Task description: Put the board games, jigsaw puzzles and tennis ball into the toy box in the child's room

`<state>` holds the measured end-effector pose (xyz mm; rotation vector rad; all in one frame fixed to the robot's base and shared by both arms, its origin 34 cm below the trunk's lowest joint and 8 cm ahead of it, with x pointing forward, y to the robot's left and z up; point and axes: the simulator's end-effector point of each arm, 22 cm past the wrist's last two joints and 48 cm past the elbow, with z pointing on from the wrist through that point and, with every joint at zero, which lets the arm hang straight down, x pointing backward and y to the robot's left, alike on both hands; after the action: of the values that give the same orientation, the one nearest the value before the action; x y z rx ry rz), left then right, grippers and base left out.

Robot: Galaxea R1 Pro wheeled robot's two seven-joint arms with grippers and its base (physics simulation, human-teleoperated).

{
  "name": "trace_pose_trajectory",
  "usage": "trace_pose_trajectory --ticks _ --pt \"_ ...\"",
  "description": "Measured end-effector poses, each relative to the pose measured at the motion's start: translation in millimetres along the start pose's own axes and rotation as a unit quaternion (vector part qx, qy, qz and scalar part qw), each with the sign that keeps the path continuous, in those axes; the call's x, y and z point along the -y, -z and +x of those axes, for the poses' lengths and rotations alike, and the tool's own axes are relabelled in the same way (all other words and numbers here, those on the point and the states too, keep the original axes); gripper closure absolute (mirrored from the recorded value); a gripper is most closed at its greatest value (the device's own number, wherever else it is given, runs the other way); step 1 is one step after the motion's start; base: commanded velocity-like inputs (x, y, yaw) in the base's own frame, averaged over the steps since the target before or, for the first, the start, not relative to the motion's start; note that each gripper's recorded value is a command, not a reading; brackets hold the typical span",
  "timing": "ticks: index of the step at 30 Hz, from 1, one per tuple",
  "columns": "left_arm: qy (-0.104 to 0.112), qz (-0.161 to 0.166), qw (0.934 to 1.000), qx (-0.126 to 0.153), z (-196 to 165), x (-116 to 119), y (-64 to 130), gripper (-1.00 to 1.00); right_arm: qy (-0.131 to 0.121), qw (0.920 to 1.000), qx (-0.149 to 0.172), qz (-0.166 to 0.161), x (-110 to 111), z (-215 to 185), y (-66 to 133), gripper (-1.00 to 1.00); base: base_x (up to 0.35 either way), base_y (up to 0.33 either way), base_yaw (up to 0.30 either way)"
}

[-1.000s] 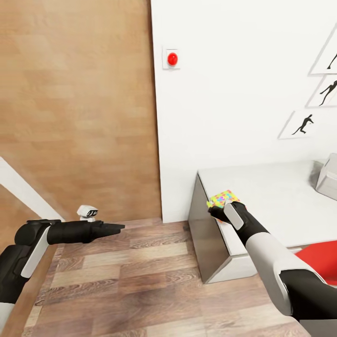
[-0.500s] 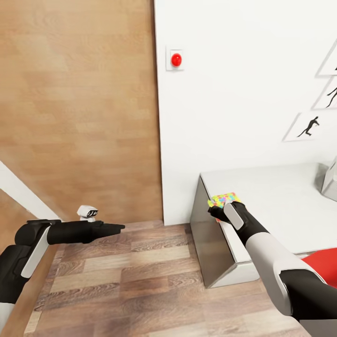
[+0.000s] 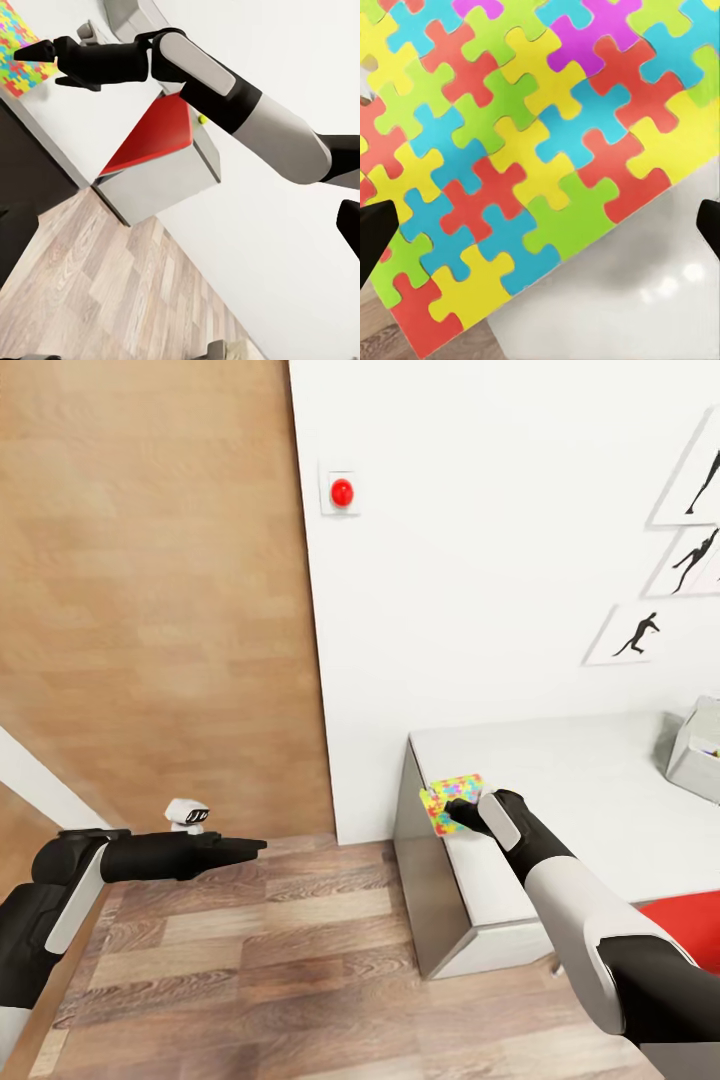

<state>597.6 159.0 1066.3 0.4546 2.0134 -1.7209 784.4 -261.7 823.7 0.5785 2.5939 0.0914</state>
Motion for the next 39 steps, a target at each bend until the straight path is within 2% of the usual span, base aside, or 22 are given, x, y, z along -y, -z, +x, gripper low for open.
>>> trace_pose_trajectory --ticks 16,24,39 --pt "-0.011 0.0 0.9999 0.002 -4.5 9.6 1.5 -1.0 0.0 0.9999 0.01 -0.005 -3.9 -9.5 11.3 -1.0 0.006 -0.04 0.0" --pt "-0.012 0.0 0.9999 0.002 -4.7 10.1 1.5 -1.0 -0.001 0.9999 0.011 -0.005 -4.0 -10.1 12.0 -1.0 0.064 -0.182 0.0" --pt "-0.012 0.0 0.9999 0.002 -4.6 10.2 1.6 -1.0 -0.001 0.9999 0.011 -0.005 -4.0 -10.2 12.3 -1.0 0.076 -0.048 0.0"
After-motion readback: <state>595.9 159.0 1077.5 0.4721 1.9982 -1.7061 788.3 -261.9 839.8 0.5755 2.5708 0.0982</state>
